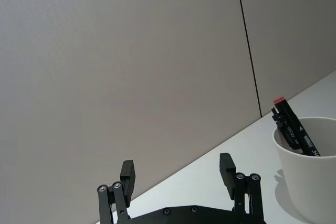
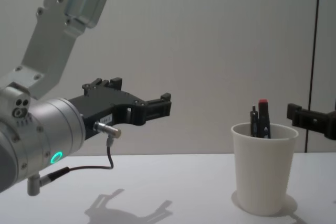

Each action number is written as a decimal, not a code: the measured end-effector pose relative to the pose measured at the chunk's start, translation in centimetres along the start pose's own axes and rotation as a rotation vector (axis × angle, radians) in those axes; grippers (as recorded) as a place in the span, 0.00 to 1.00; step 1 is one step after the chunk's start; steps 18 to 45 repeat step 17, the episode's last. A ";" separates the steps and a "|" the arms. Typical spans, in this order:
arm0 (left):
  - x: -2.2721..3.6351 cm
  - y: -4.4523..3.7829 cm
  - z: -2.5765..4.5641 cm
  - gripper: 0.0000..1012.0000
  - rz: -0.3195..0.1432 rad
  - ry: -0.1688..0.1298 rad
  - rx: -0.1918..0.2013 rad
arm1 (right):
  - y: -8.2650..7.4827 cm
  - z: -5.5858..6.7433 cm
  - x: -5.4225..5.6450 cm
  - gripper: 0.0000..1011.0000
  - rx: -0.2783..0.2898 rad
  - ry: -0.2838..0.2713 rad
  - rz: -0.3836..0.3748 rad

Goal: Place the pen into the pen holder.

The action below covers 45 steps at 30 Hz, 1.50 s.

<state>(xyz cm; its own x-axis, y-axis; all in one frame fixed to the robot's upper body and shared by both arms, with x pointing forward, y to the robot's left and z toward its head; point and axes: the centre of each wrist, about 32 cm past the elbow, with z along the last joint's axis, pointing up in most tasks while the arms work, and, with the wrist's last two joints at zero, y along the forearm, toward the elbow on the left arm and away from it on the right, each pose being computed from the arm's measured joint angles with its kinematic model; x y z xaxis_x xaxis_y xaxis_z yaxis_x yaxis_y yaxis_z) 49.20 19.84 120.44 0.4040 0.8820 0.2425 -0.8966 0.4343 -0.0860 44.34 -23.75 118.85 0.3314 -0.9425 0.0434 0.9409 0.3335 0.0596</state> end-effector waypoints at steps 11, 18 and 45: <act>0.00 0.00 0.00 0.99 0.000 0.000 0.000 | 0.0 0.0 0.0 0.99 0.000 0.000 0.001; 0.00 0.00 0.00 0.99 0.000 0.000 0.000 | 0.0 0.0 0.0 0.99 0.001 0.000 0.001; 0.00 0.00 0.00 0.99 0.000 0.000 0.000 | 0.0 0.0 0.0 0.99 0.001 0.000 0.001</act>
